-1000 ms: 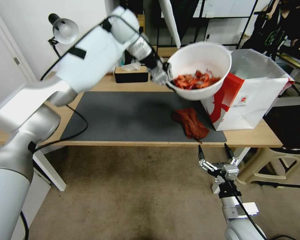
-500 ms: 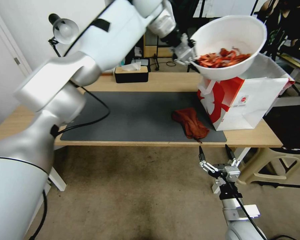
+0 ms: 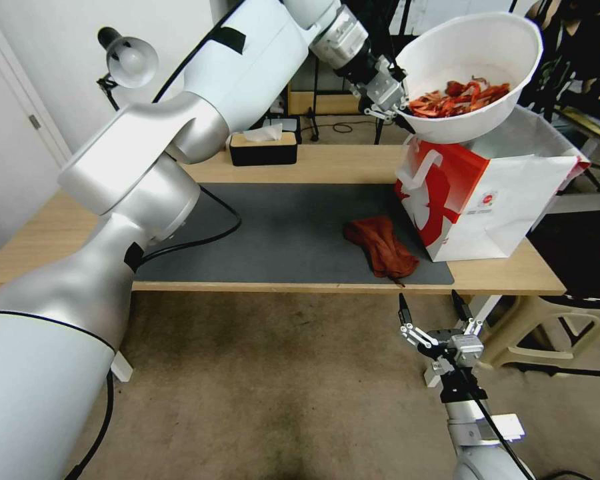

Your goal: Sweep shrimp from table into container with towel, then put container into takeout bag.

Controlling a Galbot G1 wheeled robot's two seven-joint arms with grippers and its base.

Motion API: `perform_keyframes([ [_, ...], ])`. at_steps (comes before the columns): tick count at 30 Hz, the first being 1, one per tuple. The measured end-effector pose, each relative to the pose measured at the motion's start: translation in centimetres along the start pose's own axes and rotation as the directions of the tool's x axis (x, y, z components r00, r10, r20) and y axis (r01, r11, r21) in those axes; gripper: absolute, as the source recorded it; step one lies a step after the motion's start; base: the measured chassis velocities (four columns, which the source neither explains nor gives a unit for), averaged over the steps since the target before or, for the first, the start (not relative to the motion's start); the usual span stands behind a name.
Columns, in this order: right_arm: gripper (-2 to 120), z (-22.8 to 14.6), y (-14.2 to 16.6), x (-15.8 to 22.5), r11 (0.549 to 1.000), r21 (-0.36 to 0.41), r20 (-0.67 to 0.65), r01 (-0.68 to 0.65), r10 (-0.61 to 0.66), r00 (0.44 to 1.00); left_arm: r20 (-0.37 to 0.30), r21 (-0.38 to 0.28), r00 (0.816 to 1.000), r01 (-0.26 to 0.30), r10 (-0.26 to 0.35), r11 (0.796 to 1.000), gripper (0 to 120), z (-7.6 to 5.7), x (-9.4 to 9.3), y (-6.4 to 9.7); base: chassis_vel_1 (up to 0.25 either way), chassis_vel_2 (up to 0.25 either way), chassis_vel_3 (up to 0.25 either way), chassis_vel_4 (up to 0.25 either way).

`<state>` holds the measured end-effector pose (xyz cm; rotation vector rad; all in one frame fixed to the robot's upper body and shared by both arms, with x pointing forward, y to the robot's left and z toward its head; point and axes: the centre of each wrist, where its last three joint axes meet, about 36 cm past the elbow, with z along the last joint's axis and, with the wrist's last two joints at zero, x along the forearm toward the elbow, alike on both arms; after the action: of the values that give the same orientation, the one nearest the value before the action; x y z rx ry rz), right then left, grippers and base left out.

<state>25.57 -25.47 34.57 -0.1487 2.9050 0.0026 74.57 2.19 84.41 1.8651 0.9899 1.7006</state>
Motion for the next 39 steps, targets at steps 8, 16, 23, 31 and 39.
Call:
perform_keyframes([
  [8, 100, -0.1, 0.2, 0.2, 1.0, 0.0, -0.001, -0.001, 0.001, 1.0, 0.015, 0.016, 0.997, 0.079, -0.08, 0.997, 0, 0.4, -0.9, -0.7, 0.0, 0.0, 0.0, 0.0],
  [16, 100, -0.3, 0.4, 0.6, 1.0, -0.001, -0.005, -0.004, 0.004, 1.0, 0.029, 0.034, 0.991, 0.13, -0.131, 0.991, 0, 0.7, -1.6, -1.3, 0.0, 0.0, 0.0, 0.0],
  [23, 100, -0.5, 0.6, 0.9, 1.0, -0.001, -0.002, -0.008, 0.008, 1.0, 0.03, 0.054, 0.988, 0.149, -0.15, 0.987, 0, 1.2, -2.2, -2.0, 0.0, 0.0, 0.0, 0.0],
  [31, 100, -0.3, 1.2, 1.0, 1.0, 0.002, -0.006, 0.001, -0.001, 1.0, 0.041, 0.059, 0.981, 0.186, -0.189, 0.981, 0, 1.1, -2.9, -2.1, 0.0, 0.0, 0.0, 0.0],
  [39, 100, 0.0, 1.3, 0.9, 1.0, 0.005, -0.011, 0.001, -0.001, 1.0, 0.063, 0.051, 0.976, 0.203, -0.206, 0.978, 0, 0.9, -3.8, -2.3, 0.0, 0.0, 0.0, 0.0],
])
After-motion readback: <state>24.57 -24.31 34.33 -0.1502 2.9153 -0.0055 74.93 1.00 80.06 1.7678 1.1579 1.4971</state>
